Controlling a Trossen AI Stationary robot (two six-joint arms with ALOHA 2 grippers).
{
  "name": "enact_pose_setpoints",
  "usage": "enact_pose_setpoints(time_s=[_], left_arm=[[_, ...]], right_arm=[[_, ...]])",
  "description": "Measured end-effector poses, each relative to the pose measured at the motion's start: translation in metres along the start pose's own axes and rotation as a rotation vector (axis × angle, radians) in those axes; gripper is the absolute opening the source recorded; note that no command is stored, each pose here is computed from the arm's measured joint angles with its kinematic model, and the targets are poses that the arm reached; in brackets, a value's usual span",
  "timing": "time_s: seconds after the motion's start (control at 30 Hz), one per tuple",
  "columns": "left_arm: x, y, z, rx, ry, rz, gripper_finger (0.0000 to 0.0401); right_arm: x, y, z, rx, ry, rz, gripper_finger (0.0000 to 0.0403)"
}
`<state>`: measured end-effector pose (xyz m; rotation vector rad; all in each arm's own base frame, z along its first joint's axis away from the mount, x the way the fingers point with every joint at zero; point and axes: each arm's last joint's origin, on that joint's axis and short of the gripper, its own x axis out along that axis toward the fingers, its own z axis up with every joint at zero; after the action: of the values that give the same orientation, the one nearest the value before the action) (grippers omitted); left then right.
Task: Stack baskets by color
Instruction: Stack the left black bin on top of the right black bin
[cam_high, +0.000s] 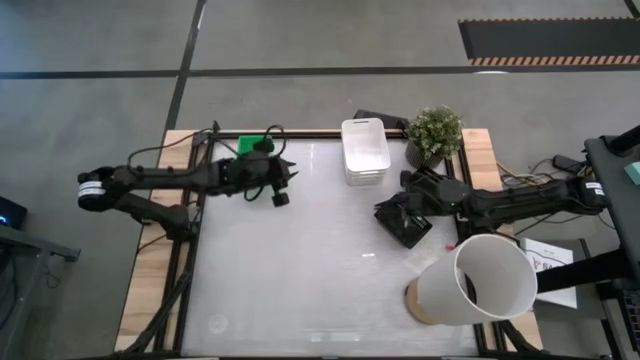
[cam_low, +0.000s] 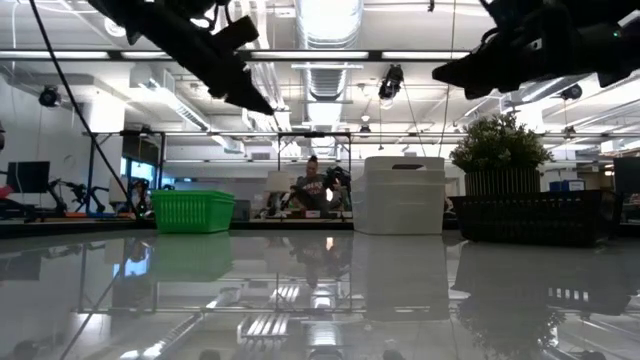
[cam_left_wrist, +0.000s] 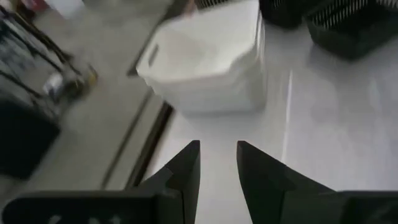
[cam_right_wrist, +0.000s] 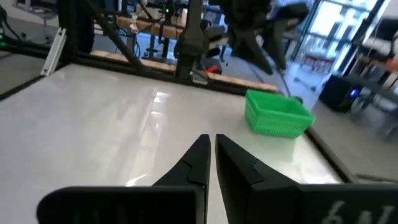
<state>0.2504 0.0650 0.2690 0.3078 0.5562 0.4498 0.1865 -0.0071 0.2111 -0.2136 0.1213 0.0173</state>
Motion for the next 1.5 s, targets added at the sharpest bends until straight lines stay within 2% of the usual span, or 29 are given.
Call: enact_pose_setpoints(time_s=[0.2,0.4,0.53,0.8,1.0,1.13,1.23,1.5], left_arm=[[0.001,0.001,0.004,0.032,-0.144,0.069,0.0089],[0.000,0.005,0.004,0.060,-0.128,0.162,0.0089],[-0.001,0.002,0.004,0.061,-0.134,0.159,0.0089],[0.000,-0.003,-0.008,0.075,-0.105,0.144,0.0089],[-0.004,0.000,-0.004,0.072,-0.126,0.153,0.0089],[-0.005,-0.001,-0.008,0.041,-0.123,0.148,0.0089],[-0.004,-0.004,-0.015,0.042,-0.104,0.141,0.0089],[-0.009,-0.007,-0.033,0.026,-0.102,0.139,0.0089]], right_arm=[[0.018,-0.003,0.009,0.125,0.143,0.010,0.0018],[0.034,-0.007,0.023,0.308,0.403,0.004,0.0018],[0.040,-0.009,0.032,0.438,0.604,-0.020,0.0018],[0.049,-0.012,0.045,0.707,1.054,-0.173,0.0018],[0.060,-0.012,0.046,0.799,1.339,-0.273,0.0018],[0.072,-0.011,0.046,0.833,1.416,-0.329,0.0018],[0.082,-0.009,0.046,0.879,1.436,-0.290,0.0027],[0.099,-0.006,0.031,0.944,1.506,-0.354,0.0117]])
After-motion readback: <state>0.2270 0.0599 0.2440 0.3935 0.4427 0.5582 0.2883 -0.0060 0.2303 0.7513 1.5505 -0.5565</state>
